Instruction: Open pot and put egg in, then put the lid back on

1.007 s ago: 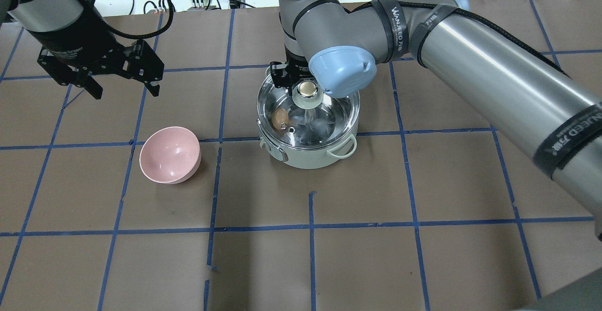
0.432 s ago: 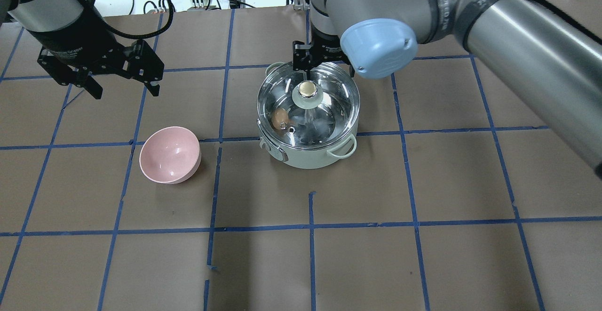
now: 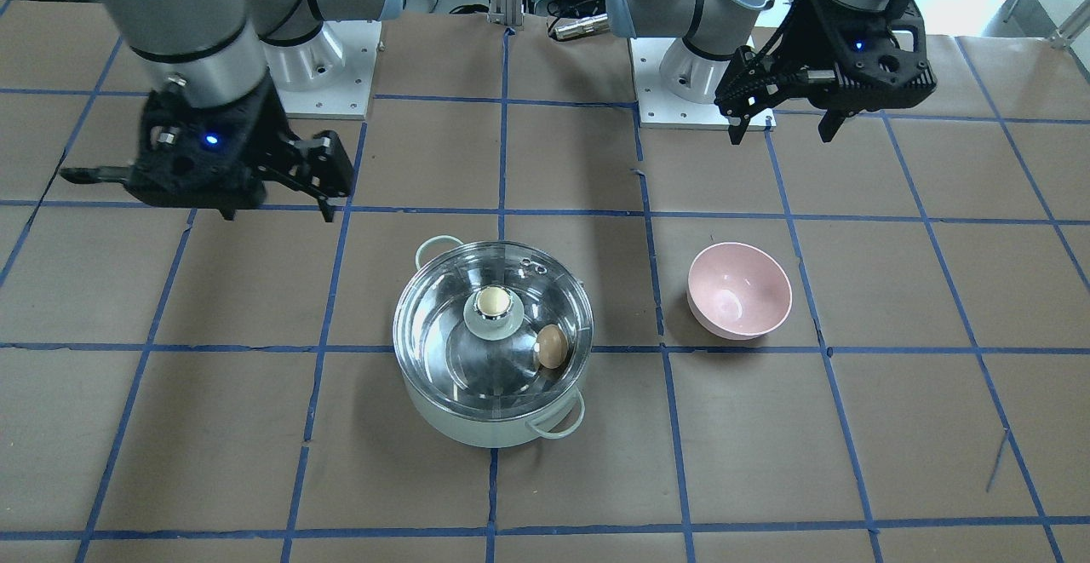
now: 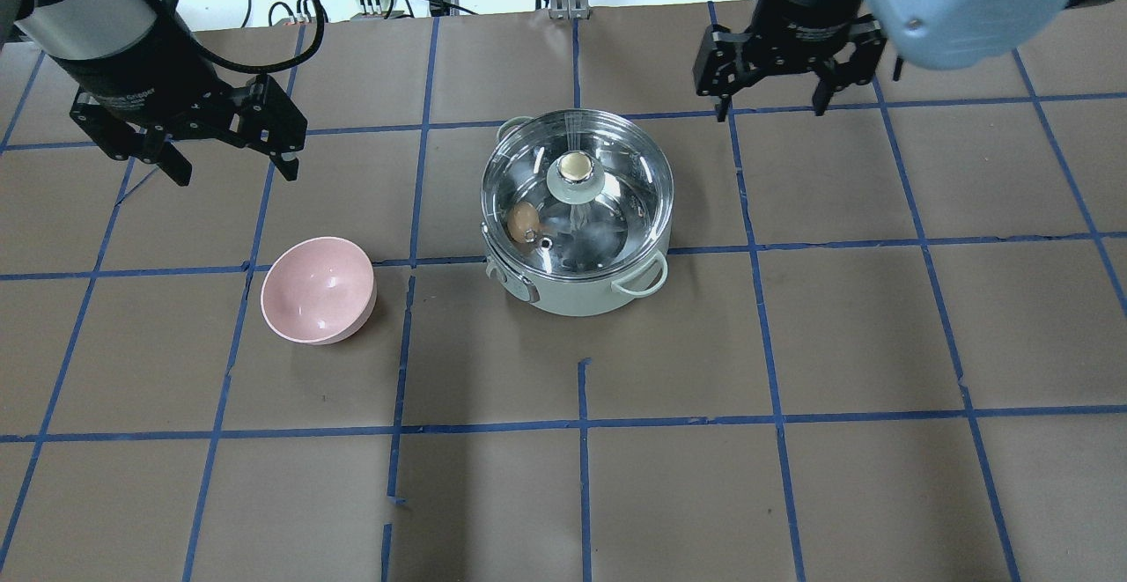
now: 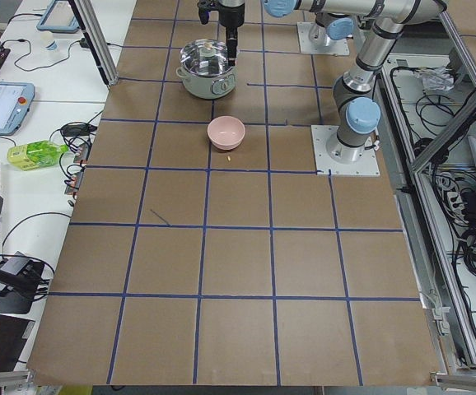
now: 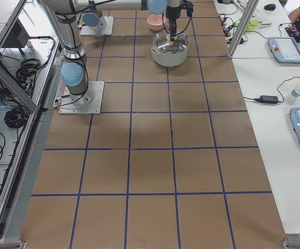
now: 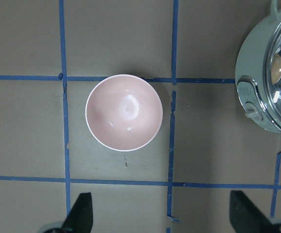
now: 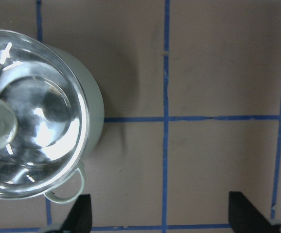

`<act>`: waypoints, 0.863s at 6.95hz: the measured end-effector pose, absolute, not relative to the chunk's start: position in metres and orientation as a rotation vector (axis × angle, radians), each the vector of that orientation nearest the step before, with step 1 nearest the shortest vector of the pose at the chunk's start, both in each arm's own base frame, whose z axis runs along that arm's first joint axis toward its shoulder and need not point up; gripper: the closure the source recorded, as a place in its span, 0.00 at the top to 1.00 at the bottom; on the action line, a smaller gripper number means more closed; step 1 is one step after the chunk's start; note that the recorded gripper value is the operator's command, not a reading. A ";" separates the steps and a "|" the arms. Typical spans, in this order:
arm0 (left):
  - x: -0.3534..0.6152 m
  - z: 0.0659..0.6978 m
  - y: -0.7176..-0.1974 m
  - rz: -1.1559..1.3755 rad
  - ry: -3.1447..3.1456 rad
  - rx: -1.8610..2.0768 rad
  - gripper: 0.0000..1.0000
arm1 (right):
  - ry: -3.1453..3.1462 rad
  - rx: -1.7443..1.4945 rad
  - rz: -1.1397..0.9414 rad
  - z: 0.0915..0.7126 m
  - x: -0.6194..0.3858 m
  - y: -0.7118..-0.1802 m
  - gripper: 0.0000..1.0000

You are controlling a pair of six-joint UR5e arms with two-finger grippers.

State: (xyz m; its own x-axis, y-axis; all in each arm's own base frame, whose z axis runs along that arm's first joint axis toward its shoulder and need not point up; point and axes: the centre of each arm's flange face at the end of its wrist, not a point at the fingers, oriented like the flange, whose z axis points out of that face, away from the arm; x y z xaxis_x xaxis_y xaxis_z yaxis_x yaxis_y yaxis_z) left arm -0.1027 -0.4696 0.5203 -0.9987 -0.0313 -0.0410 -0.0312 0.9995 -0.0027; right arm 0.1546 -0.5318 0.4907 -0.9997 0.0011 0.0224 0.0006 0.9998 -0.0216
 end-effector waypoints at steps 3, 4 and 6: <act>-0.103 0.520 -0.470 -0.003 3.101 -0.048 1.00 | -3.131 -0.003 -0.048 0.508 0.099 -0.511 0.99; -0.103 0.520 -0.470 -0.003 3.101 -0.048 1.00 | -3.134 -0.003 -0.040 0.507 0.099 -0.510 0.99; -0.103 0.520 -0.470 -0.003 3.102 -0.047 1.00 | -3.164 -0.039 0.000 0.507 0.103 -0.514 0.99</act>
State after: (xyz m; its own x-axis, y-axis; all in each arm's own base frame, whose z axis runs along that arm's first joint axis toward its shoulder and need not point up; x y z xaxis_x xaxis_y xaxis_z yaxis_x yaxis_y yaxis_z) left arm -0.1033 -0.4695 0.5202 -0.9988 -0.0303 -0.0396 -0.0303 0.9995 -0.0026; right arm 0.1026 -0.5136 0.5074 -0.9994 0.0248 -0.0230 0.0248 0.9997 0.0004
